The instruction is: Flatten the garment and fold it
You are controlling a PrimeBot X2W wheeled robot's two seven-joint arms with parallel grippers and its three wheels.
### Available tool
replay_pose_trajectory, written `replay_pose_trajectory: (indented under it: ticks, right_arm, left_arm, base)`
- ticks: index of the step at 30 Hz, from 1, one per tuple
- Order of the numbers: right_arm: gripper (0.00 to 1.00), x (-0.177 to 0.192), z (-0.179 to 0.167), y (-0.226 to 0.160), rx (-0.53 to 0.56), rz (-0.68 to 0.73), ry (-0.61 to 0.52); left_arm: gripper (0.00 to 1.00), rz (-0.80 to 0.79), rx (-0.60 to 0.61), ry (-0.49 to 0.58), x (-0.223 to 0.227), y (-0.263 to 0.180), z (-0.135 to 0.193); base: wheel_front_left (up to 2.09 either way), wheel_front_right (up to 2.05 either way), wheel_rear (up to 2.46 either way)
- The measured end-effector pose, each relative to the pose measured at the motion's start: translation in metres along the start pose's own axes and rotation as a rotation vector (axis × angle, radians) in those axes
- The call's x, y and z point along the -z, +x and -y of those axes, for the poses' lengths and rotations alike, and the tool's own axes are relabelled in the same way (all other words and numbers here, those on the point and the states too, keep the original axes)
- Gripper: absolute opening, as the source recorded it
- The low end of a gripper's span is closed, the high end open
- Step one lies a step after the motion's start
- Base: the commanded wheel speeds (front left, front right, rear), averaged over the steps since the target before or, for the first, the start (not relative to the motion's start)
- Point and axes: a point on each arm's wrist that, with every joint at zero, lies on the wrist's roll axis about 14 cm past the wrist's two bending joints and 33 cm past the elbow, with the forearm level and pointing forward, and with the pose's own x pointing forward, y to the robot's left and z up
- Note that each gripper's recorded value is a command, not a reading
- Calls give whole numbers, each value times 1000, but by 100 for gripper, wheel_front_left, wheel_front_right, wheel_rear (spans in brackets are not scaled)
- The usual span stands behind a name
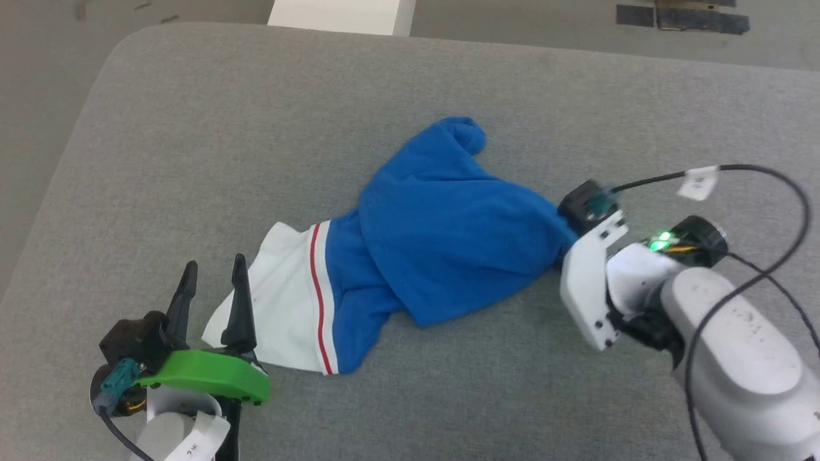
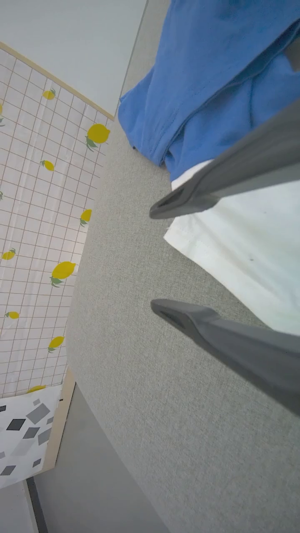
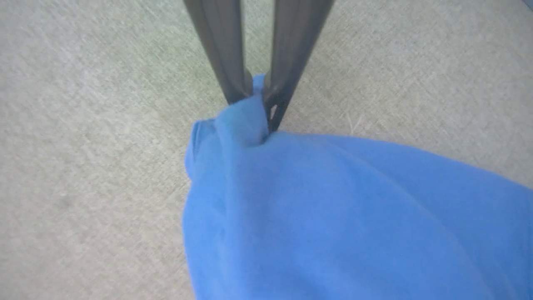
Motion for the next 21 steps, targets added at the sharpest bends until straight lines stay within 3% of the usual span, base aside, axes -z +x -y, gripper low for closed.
replay_pose_trajectory:
  ticks: [7, 10, 12, 15, 18, 21]
  right_arm:
    - [0, -42, 54, -45, 137, 255, 129]
    - [0, -36, 84, -74, 228, 320, 208]
    - [0, -11, 101, -88, 288, 302, 278]
    - [0, 57, 112, -102, 364, 183, 403]
    - [0, 113, 98, -104, 372, 66, 524]
    - [0, 144, 80, -100, 355, 1, 618]
  left_arm:
    - [100, 30, 30, 9, -9, 2, 9]
    - [100, 42, 42, 0, -12, 0, 14]
    - [100, 47, 50, -5, -13, -1, 17]
    - [100, 55, 61, -15, -16, -2, 22]
    - [100, 61, 69, -20, -17, -2, 25]
    - [100, 58, 73, -21, -16, -2, 26]
  base:
    - [0, 0, 0]
    - [0, 0, 0]
    - [0, 0, 0]
    - [0, 0, 0]
    - [0, 0, 0]
    - [0, 0, 0]
